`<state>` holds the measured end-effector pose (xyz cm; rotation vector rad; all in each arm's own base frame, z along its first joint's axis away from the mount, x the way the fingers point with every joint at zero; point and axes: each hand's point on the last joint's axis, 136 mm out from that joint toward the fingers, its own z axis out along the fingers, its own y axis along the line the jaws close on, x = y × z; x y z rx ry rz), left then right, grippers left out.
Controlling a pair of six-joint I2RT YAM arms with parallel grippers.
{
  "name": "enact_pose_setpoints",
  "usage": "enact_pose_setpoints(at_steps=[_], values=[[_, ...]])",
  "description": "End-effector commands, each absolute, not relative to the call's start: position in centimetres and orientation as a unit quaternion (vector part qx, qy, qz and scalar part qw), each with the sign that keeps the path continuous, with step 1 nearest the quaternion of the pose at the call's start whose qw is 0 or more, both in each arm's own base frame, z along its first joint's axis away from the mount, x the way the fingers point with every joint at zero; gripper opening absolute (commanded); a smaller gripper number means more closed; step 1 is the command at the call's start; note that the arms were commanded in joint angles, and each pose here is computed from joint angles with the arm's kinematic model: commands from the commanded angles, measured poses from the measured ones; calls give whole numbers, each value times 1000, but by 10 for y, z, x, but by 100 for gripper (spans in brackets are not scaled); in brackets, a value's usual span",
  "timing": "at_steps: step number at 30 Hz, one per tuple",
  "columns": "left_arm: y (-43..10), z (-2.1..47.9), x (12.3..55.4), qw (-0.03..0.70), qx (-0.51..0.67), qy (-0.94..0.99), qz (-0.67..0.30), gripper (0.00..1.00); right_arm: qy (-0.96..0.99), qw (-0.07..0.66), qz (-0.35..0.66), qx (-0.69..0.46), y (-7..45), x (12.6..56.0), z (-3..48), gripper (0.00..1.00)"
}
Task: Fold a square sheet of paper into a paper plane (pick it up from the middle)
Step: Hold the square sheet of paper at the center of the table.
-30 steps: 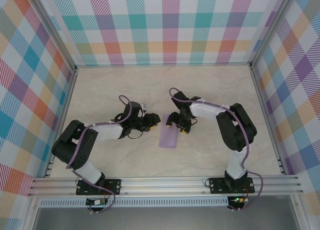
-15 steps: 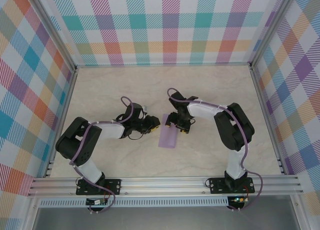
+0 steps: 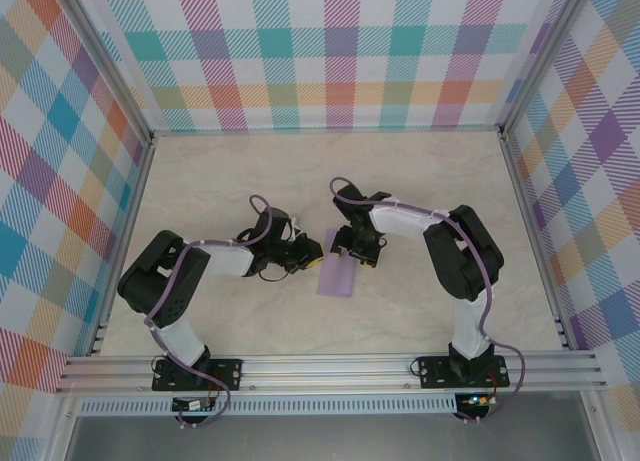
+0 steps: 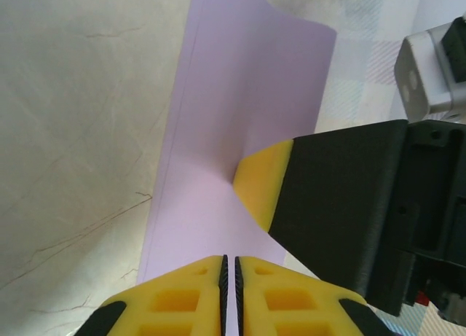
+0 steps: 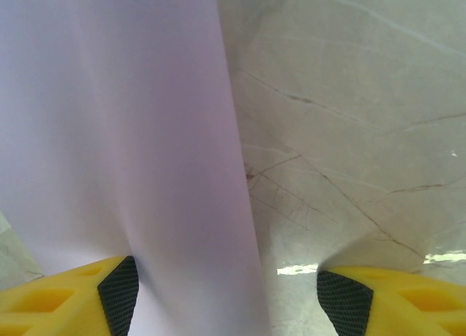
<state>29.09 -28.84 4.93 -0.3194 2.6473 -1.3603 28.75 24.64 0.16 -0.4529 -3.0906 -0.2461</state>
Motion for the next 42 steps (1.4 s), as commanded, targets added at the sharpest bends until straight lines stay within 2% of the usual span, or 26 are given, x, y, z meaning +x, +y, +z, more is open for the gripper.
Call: enact_pose_setpoints(at_steps=[1,42], values=[[-296,52,289,73,-89,884,-452,12,-990,77,13,-121,211,246,-95,73],[-303,40,283,62,-93,888,-446,5,-984,100,25,-147,215,246,-108,76]])
